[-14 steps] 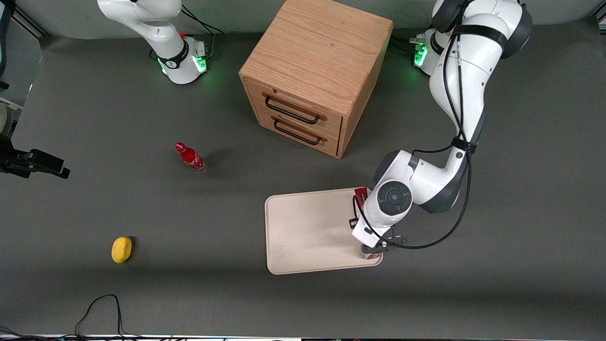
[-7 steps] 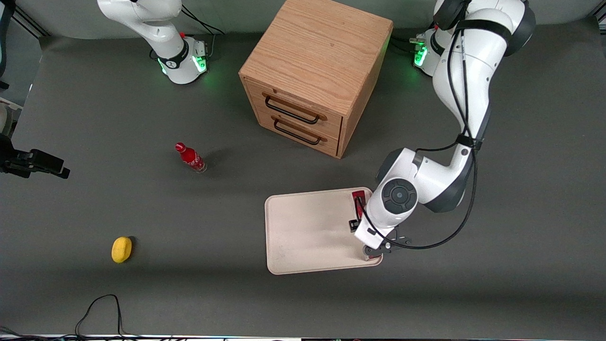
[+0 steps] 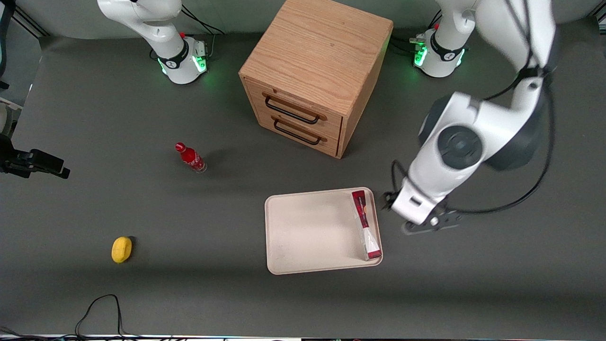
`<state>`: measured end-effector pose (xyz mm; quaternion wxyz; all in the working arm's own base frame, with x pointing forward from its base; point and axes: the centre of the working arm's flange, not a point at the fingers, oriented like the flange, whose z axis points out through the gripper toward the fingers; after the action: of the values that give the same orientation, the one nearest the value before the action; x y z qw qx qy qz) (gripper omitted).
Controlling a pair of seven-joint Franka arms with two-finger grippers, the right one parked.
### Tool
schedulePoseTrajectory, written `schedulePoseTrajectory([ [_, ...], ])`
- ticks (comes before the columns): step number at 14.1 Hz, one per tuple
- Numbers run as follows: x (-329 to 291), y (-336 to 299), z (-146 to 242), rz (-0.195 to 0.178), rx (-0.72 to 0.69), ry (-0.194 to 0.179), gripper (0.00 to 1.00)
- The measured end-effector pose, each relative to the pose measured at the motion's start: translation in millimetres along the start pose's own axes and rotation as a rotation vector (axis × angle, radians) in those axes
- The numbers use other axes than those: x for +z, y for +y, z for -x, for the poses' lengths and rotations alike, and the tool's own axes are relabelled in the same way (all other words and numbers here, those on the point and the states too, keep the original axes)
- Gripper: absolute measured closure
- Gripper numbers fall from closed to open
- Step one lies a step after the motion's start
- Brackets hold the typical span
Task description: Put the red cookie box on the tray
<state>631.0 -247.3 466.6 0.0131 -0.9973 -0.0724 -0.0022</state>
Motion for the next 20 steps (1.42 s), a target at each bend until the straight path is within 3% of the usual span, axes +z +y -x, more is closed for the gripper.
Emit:
schedulePoseTrajectory([
  [3, -47.0, -84.9, 28.1, -0.031, 0.041, -0.029, 0.0],
  [8, -83.8, -220.6, 55.7, -0.019, 0.076, -0.075, 0.0],
  [11, -88.2, -285.5, 54.4, -0.008, 0.022, -0.088, 0.0],
  [20, -104.1, -286.6, 55.8, -0.011, 0.029, -0.088, 0.0],
])
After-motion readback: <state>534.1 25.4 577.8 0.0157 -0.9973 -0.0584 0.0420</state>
